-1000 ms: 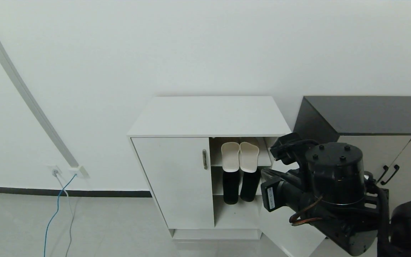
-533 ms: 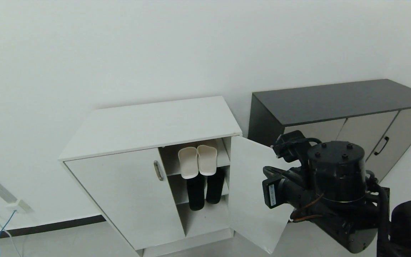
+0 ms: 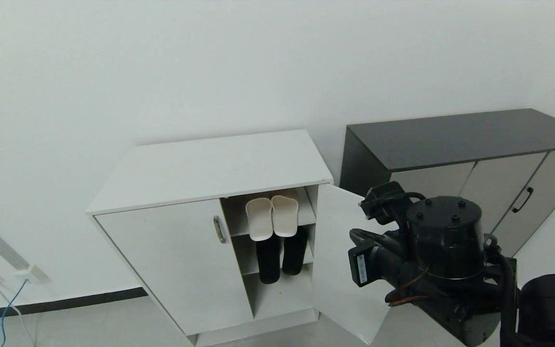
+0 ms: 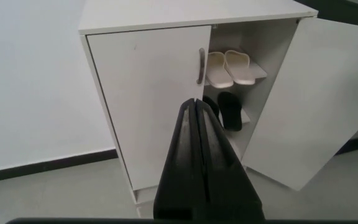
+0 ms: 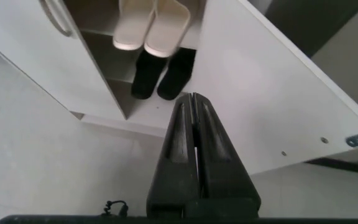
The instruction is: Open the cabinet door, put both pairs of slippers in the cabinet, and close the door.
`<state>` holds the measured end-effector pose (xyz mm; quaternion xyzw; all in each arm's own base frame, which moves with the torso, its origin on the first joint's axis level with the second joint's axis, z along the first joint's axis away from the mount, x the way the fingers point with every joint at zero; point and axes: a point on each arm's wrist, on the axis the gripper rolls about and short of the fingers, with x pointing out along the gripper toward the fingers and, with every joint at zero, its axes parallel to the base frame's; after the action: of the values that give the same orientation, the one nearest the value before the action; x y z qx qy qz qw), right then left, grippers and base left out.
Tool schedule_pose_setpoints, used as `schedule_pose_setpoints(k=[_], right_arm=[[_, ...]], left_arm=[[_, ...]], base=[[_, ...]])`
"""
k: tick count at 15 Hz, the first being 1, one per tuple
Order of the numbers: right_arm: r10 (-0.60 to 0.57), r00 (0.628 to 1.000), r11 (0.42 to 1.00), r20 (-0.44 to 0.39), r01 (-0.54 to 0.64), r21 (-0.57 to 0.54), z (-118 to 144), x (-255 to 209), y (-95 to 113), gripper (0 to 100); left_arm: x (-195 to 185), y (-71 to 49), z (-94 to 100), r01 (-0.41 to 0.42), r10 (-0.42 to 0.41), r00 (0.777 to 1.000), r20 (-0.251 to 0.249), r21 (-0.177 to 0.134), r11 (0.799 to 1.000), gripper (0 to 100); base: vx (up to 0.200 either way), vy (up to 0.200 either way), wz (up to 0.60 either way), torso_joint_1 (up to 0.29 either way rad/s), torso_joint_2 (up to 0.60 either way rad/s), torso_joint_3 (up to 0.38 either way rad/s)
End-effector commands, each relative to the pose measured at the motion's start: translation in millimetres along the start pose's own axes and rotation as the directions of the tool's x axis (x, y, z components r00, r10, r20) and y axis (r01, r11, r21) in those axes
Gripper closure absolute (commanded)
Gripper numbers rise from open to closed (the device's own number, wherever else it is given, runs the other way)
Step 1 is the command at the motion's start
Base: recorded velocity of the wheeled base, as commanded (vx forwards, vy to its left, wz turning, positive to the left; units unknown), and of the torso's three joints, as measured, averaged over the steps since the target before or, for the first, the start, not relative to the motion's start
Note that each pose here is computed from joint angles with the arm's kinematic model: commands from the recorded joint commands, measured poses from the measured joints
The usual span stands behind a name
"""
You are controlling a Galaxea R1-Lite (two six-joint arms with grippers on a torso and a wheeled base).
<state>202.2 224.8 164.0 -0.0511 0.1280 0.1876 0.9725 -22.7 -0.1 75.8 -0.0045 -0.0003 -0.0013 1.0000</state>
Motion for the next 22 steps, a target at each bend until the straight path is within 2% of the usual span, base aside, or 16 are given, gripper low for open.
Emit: schedule_pose_setpoints(k=[1,8,13,18,22], right_arm=[[0.0,1.0,1.0,-0.003,0.0,-0.001,-1,1,0,100],[-0.034,0.999,0.999,0.002,0.034,0.016,-1,11,-11,100],[-0.132,0.991,0.99,0.024,0.131,0.059,-3,44,-35,100],[-0.197,0.98,0.974,0.023,0.193,0.121,3,91,-89,100],[-0.272,0.962,0.951,0.011,0.268,0.154,-5,132,-132,100]], left_arm=[[0,0.0,0.1,0.001,-0.001,1.0,0.001,0.0,1.0,100],[0,0.0,0.1,-0.003,0.003,1.0,0.001,-0.002,1.0,100],[0,0.1,0.1,-0.004,0.004,1.0,0.001,-0.006,1.0,100],[0,0.1,0.1,-0.004,0.004,1.0,0.001,-0.005,1.0,100],[0,0.1,0.1,-0.004,0.004,1.0,0.001,-0.006,1.0,100]], base=[[-0.2,0.0,0.0,0.002,0.0,0.002],[-0.029,0.0,0.0,0.001,0.0,0.0],[0.0,0.0,0.0,0.0,0.0,0.0],[0.0,0.0,0.0,0.0,0.0,0.0],[0.0,0.0,0.0,0.0,0.0,0.0]])
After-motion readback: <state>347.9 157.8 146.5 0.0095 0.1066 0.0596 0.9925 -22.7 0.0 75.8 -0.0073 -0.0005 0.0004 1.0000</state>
